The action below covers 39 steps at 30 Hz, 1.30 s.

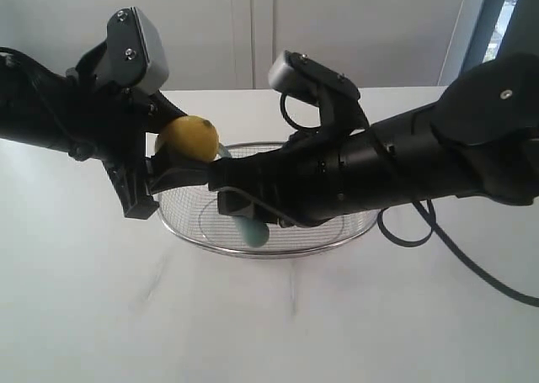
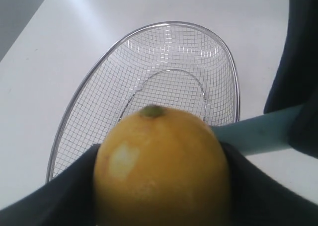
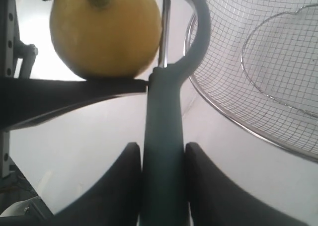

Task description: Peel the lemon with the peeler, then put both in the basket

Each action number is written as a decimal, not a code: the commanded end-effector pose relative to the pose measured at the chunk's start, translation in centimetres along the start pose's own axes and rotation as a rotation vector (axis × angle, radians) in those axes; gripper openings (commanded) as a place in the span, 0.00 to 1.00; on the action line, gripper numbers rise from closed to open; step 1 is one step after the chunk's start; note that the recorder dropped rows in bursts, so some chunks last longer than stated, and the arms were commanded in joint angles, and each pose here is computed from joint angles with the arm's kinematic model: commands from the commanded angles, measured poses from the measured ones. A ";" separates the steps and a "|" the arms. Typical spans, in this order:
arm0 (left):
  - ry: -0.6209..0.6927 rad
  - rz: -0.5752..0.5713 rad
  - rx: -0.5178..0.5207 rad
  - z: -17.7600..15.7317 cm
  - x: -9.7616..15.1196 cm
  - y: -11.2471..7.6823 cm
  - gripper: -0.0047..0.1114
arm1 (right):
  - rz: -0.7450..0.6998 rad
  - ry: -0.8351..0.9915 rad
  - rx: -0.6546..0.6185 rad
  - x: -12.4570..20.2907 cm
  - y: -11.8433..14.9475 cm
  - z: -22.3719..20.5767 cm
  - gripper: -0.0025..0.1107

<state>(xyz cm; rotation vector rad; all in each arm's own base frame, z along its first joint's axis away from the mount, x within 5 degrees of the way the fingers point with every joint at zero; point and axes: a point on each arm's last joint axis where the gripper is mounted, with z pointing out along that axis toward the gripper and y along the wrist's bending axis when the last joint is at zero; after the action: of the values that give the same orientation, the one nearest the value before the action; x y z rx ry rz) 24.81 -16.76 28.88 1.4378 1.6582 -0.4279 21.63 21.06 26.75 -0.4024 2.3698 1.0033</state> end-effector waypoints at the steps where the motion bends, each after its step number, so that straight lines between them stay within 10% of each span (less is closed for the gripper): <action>1: -0.024 -0.027 0.035 -0.1 -0.3 -0.4 0.04 | -0.024 -0.026 -0.009 -0.2 0.4 -0.5 0.02; 39: -0.015 -0.059 -0.063 -1.4 -0.8 0.1 0.04 | -0.035 -0.092 0.034 -0.8 0.1 -0.6 0.02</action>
<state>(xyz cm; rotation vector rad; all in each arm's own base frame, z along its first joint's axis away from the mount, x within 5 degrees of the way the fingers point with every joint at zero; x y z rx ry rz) 24.51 -16.29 29.88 1.3769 1.6780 -0.3921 22.14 20.79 27.14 -0.3742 2.3128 0.9457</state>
